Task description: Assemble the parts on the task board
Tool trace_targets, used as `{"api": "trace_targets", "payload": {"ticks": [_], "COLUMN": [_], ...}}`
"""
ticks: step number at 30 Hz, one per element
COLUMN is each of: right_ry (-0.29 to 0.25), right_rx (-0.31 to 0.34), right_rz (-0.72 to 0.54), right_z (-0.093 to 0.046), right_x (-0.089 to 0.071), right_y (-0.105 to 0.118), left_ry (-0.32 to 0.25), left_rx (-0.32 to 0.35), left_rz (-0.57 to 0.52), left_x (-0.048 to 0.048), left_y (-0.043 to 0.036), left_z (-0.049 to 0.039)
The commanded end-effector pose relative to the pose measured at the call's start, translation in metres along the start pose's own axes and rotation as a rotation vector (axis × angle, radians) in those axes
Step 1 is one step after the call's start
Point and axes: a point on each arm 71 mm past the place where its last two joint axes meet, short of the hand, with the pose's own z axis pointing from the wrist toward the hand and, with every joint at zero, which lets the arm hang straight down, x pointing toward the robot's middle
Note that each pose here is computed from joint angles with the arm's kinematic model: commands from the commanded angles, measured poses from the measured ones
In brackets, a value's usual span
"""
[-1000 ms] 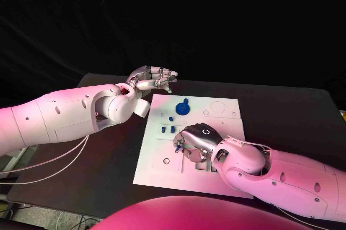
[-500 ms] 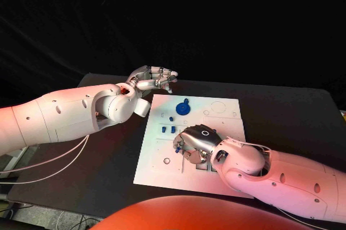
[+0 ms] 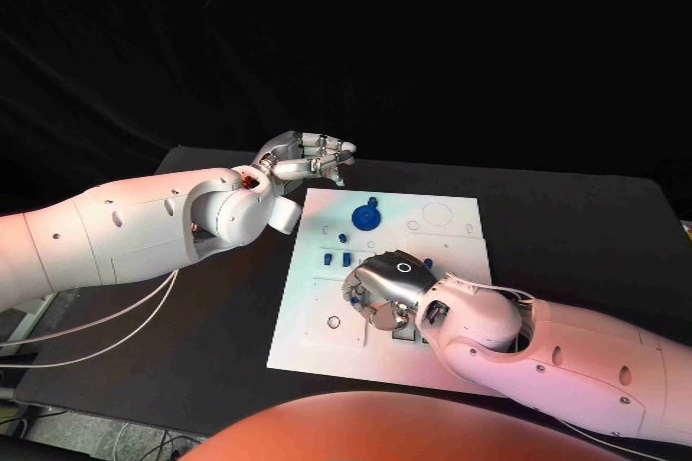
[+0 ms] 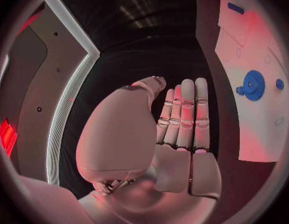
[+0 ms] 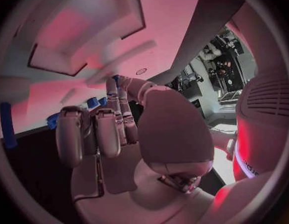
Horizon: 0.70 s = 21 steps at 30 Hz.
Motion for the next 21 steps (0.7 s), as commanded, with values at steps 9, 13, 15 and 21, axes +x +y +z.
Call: {"api": "trace_targets", "payload": {"ticks": [9, 13, 15, 21], "right_ry": [0.039, 0.01, -0.005, -0.048], "right_rx": [0.018, 0.024, 0.025, 0.027], "right_rz": [-0.03, -0.022, -0.017, -0.004], "right_z": [0.001, -0.002, -0.005, -0.018], "right_x": [0.006, 0.003, 0.002, -0.008], "right_y": [0.0, -0.001, -0.001, -0.004], "left_ry": [0.014, 0.013, 0.013, 0.01], "left_rx": [0.005, 0.005, 0.004, 0.003], "left_rz": [-0.011, -0.01, -0.01, -0.009], "left_x": [0.0019, 0.0015, 0.0012, -0.0002], "left_y": [-0.0013, -0.0013, -0.0013, -0.0013], "left_z": [0.0004, 0.0002, 0.0, -0.0003]}}
